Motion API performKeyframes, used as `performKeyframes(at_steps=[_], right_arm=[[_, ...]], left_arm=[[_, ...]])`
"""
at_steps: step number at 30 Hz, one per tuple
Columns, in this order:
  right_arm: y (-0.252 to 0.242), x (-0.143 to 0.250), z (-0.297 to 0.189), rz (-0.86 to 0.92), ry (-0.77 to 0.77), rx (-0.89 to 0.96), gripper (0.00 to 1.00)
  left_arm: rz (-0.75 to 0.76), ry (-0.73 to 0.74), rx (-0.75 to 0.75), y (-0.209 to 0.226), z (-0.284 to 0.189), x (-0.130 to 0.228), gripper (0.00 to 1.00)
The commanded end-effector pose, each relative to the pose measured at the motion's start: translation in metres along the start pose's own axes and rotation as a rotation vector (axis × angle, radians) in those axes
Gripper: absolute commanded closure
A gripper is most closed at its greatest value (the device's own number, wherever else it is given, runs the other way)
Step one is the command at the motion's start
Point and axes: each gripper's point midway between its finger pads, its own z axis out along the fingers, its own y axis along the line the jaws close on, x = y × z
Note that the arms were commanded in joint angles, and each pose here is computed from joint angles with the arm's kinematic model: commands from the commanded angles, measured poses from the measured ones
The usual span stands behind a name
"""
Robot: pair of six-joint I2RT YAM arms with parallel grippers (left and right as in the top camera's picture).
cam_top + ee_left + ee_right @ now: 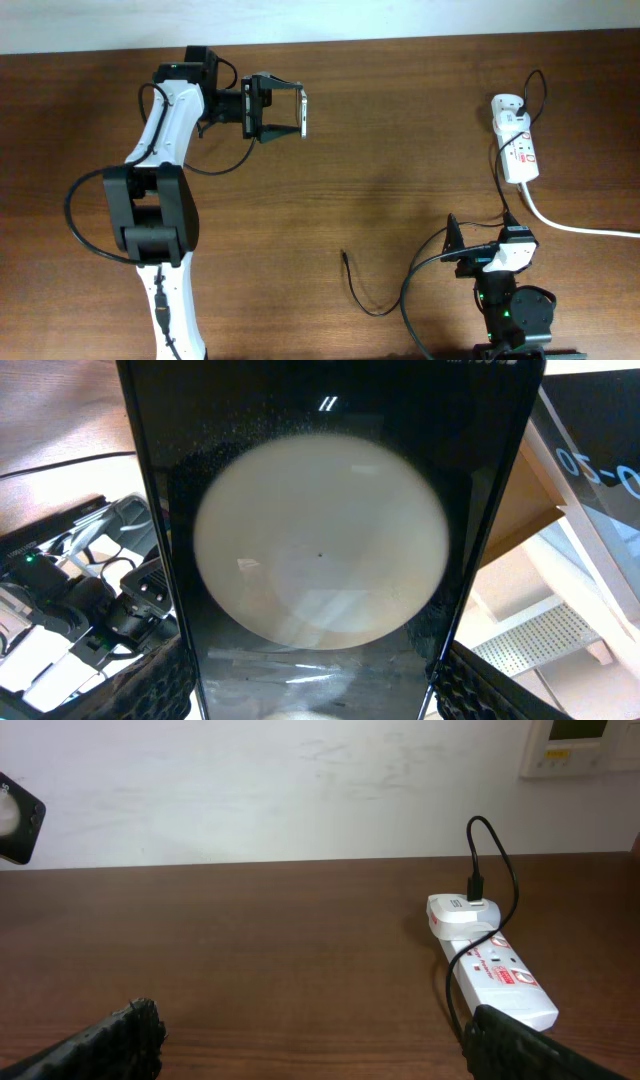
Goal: Plug charger to phone and switch on socket
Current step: 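Lift the phone with the left gripper and tilt it upright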
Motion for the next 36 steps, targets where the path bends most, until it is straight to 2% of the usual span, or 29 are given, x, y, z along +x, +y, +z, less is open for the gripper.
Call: performKeyframes(at_steps=[1, 9, 12, 18, 25, 30, 32, 36], right_arm=[[0.000, 0.002, 0.000, 0.011, 0.002, 0.003, 0.01], [0.000, 0.002, 0.000, 0.011, 0.002, 0.003, 0.01], [0.000, 0.002, 0.000, 0.011, 0.002, 0.003, 0.01], [0.000, 0.002, 0.000, 0.011, 0.002, 0.003, 0.01], [0.000, 0.001, 0.000, 0.011, -0.001, 0.003, 0.01], [0.022, -0.033, -0.004, 0.003, -0.139, -0.119, 0.01], [0.032, -0.032, -0.006, 0.017, -0.116, -0.183, 0.01], [0.034, -0.045, -0.011, 0.088, -0.039, -0.184, 0.01]], left_arm=[[0.032, 0.029, 0.035, -0.015, -0.004, 0.014, 1.00], [0.065, -0.032, -0.014, -0.007, -0.004, 0.003, 1.00], [0.160, -0.044, -0.027, -0.005, -0.004, 0.001, 1.00], [0.219, -0.221, -0.179, 0.015, -0.011, -0.033, 1.00], [0.385, -0.246, -0.156, -0.004, -0.013, -0.045, 1.00], [0.410, -0.285, -0.123, -0.013, -0.035, -0.052, 1.00], [0.409, -0.288, -0.121, -0.013, -0.038, -0.052, 1.00], [0.410, -0.286, -0.119, -0.013, -0.038, -0.052, 1.00]])
